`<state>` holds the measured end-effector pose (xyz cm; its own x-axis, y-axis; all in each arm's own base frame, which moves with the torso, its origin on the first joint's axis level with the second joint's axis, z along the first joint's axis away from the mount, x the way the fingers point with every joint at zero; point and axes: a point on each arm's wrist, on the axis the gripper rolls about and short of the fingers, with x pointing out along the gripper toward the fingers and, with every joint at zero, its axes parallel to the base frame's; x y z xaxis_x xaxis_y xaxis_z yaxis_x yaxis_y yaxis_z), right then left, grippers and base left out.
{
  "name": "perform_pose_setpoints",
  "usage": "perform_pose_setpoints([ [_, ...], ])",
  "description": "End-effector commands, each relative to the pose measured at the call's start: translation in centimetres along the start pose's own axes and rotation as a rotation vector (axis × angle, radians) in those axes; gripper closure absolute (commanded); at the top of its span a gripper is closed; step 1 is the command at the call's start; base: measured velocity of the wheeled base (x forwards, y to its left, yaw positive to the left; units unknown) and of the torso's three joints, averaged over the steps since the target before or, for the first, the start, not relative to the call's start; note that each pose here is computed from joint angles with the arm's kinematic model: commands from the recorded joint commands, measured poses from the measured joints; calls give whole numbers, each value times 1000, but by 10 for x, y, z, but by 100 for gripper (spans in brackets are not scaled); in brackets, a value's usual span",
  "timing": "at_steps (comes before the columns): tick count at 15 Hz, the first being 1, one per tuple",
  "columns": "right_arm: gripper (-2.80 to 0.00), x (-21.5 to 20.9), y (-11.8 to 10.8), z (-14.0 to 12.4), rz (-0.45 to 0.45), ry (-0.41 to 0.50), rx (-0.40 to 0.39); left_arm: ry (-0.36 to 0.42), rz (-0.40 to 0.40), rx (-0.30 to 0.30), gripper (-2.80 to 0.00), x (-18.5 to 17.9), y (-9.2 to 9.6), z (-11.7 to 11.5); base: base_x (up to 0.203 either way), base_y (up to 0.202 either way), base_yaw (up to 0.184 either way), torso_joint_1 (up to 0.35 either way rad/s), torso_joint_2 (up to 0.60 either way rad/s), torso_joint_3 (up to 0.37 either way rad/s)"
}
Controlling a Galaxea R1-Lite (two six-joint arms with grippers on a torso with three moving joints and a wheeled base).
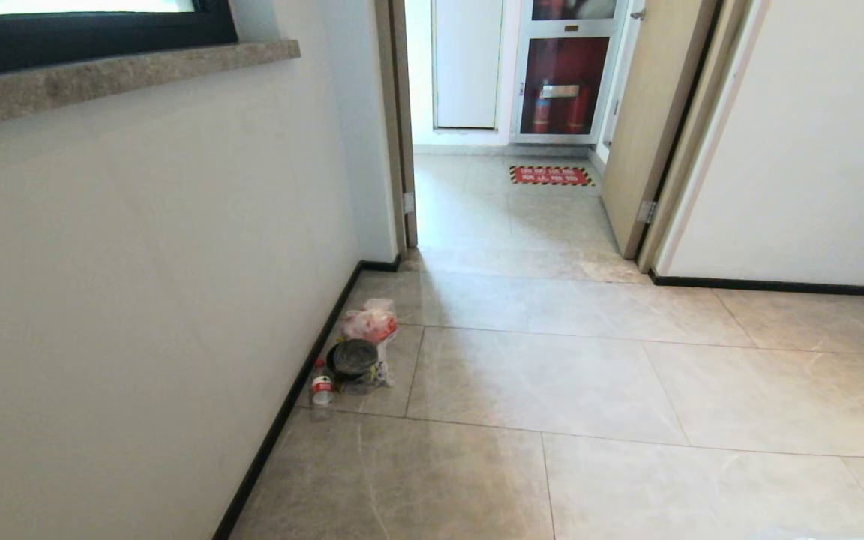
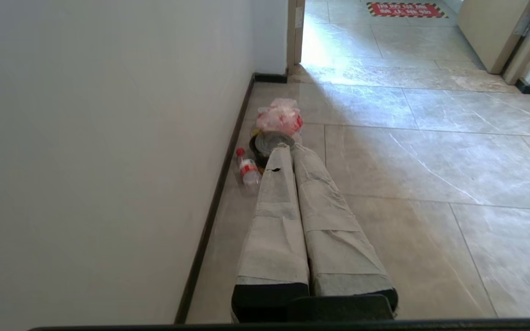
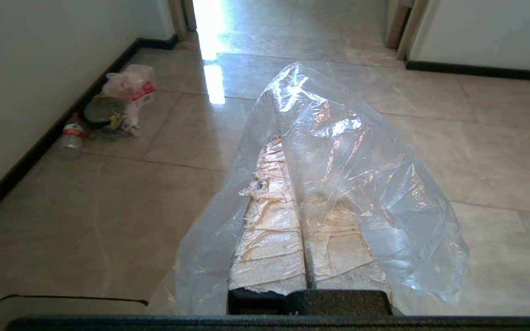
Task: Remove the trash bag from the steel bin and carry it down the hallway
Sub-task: Put the trash bag at the door
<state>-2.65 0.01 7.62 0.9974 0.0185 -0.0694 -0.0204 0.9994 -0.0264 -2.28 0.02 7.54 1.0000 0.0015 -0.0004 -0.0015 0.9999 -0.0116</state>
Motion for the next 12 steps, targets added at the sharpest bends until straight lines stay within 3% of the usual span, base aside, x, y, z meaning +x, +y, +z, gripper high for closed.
perform_pose_setpoints([
  [1, 0, 0, 0, 0, 1, 1, 0, 0, 2, -1, 0, 0, 0, 0, 183, 0, -1, 6, 0, 6],
  [12, 0, 0, 0, 0, 3, 1, -1, 0, 2, -1, 0, 0, 0, 0, 194, 0, 1, 3, 2, 4],
])
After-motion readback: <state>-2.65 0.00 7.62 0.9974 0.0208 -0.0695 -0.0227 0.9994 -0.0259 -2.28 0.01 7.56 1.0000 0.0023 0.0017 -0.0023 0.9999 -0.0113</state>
